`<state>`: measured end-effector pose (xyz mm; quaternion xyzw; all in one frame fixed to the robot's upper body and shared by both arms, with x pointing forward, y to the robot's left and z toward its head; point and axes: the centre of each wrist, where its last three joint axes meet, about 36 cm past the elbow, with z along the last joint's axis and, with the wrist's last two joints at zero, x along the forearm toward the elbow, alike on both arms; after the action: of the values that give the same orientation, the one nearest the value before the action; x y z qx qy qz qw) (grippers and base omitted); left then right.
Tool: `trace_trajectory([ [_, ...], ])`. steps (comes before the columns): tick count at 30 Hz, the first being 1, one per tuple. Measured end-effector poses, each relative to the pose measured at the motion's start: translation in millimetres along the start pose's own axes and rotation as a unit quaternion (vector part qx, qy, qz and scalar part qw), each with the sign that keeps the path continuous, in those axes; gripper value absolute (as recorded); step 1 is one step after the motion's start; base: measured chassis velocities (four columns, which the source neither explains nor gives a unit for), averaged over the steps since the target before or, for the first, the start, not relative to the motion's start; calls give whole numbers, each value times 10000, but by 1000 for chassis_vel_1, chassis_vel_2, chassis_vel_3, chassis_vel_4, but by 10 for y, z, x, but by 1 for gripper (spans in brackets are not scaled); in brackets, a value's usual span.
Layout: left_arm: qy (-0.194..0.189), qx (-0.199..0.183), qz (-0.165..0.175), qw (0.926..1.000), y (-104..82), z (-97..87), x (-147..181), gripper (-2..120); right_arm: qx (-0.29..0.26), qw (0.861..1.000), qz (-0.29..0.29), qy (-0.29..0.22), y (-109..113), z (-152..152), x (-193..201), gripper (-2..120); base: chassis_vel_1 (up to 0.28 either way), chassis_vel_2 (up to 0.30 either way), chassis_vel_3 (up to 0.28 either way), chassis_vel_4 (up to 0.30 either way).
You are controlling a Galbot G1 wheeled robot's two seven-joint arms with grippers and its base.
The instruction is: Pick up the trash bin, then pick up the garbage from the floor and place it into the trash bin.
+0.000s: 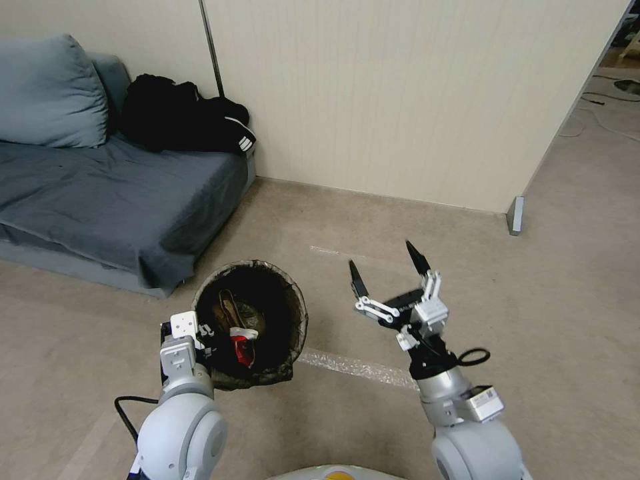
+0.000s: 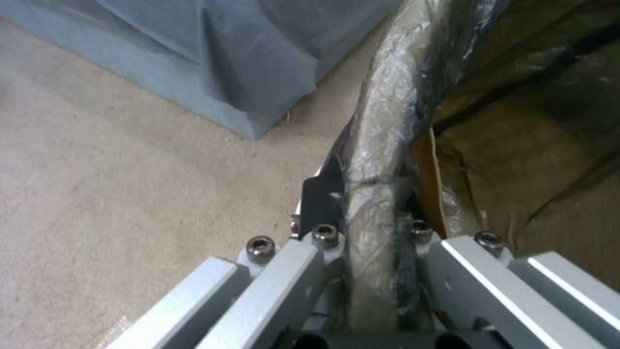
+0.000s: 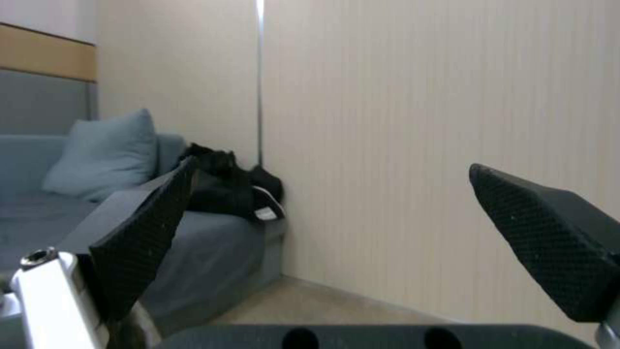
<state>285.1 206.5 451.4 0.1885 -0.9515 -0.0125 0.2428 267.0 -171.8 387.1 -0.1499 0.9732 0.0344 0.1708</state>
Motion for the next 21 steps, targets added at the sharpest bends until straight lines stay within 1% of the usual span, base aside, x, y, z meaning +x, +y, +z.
trace_trajectory([
  [3, -6, 15, -6, 10000, 4, -3, -3, 0, -19, 9999, 126, 90, 3, 132, 55, 100, 0, 0, 0, 0],
  [7, -5, 32, -14, 10000, 4, -3, -3, 0, -26, 9998, 157, 140, 4, 215, 75, 100, 0, 0, 0, 0],
  [16, -35, 86, 15, 10000, 5, -34, 14, 0, -4, 9997, 211, 138, -25, 305, 10, 100, 0, 0, 0, 0],
  [21, -41, 107, 2, 9999, 1, -43, 11, 0, -55, 9995, 263, 189, 15, 403, 20, 100, 24, 15, 17, 26],
])
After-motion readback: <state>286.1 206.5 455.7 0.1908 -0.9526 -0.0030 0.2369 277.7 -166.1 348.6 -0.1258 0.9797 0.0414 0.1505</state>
